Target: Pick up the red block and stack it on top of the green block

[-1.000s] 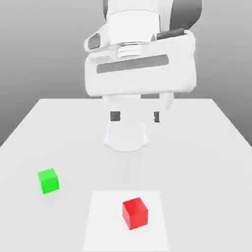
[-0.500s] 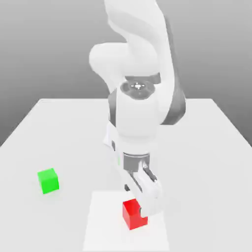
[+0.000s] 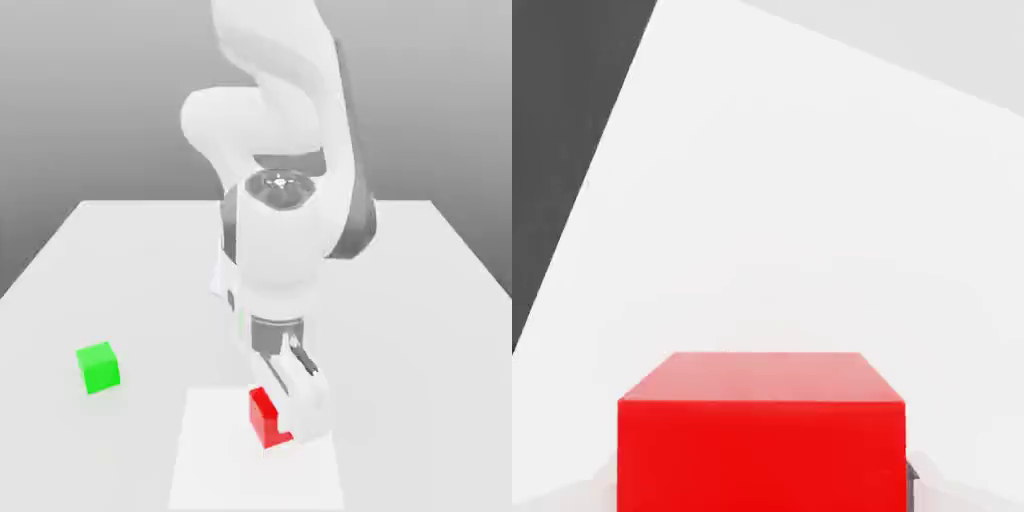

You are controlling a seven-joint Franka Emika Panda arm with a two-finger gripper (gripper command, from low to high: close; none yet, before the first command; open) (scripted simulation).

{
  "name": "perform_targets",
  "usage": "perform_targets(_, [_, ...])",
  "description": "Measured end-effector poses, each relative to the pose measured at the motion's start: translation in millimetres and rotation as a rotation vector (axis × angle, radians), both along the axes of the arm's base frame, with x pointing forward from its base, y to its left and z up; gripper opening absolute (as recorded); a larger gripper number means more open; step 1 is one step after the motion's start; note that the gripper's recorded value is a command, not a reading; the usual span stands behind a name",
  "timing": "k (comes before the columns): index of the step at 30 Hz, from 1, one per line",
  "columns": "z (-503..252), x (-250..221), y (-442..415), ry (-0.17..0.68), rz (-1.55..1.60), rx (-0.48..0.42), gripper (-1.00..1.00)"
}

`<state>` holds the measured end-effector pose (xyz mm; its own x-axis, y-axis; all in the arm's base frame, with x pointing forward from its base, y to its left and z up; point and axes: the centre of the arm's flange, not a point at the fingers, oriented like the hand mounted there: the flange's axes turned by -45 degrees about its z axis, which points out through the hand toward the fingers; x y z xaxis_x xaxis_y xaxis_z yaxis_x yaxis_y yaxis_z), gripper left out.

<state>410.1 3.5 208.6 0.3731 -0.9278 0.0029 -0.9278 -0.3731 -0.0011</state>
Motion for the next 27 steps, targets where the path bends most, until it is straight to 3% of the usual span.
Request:
perform_targets(7, [19.4,-36.6,-120.0,0.002,0.01,-0.006,-1.0])
perform_targets(16, [35.7,-121.6,-226.5,0.003,0.086,-0.001,-1.0])
perform_targets(24, [-18.8,-142.6,-244.9,0.0,0.097,0.003,-1.0])
perform_targets(25, [-25.1,-143.2,-244.6,0.001,0.097,0.003,1.0])
perform_targets(27, [-25.1,-143.1,-244.5,0.001,0.098,0.003,1.0])
